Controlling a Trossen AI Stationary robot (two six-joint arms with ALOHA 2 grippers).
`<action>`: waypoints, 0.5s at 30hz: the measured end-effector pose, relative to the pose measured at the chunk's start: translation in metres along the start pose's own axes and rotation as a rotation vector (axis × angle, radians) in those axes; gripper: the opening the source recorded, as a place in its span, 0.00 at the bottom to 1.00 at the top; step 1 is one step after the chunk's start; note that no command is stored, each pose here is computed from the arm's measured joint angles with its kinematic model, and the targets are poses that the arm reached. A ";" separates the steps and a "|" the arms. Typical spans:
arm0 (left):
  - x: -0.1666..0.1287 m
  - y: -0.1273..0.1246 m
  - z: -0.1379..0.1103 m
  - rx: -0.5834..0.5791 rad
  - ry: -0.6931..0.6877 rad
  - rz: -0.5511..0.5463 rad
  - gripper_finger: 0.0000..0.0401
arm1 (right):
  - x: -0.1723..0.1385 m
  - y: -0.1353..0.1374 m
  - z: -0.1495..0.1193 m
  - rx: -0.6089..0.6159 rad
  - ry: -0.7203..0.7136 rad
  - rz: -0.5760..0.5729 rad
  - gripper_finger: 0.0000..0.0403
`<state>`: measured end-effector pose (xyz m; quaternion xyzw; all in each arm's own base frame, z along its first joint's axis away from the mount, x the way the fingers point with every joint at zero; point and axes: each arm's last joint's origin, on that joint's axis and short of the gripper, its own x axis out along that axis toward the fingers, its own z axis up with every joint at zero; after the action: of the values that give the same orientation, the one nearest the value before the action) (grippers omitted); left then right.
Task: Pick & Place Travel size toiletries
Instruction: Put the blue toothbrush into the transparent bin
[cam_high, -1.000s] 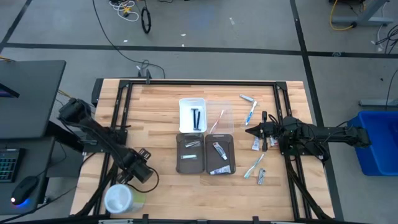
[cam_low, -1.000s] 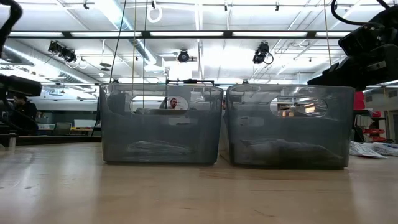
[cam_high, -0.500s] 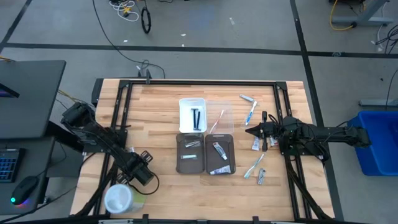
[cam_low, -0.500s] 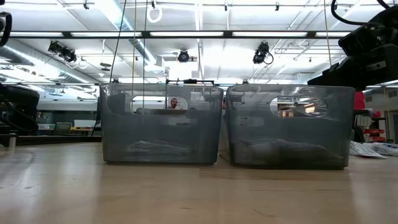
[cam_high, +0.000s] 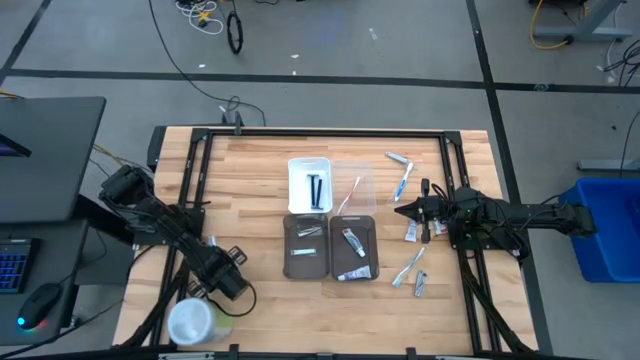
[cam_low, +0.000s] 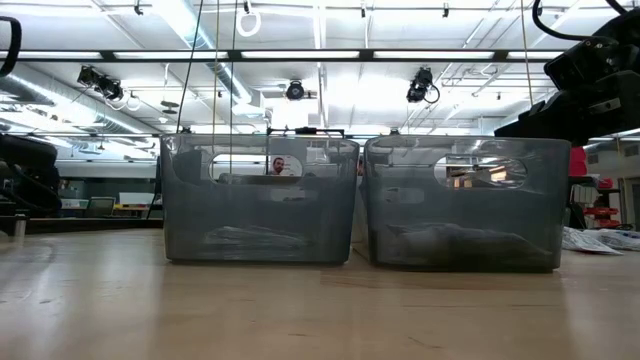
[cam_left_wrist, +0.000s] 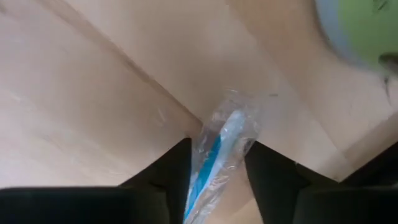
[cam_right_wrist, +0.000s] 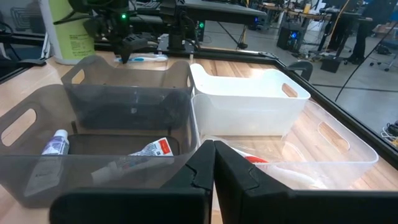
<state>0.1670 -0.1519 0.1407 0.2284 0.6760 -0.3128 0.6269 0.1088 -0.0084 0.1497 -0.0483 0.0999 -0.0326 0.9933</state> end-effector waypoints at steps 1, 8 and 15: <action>0.000 0.000 0.000 -0.002 0.003 0.000 0.35 | 0.000 0.000 0.000 0.000 0.000 0.000 0.03; 0.000 0.000 0.000 -0.005 0.003 0.007 0.20 | 0.000 0.000 0.000 0.000 0.000 0.000 0.03; 0.000 0.000 0.000 -0.002 0.002 0.011 0.10 | 0.000 0.000 0.000 0.000 0.000 0.000 0.03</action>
<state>0.1670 -0.1514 0.1412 0.2319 0.6755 -0.3086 0.6282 0.1088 -0.0084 0.1497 -0.0481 0.0999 -0.0324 0.9933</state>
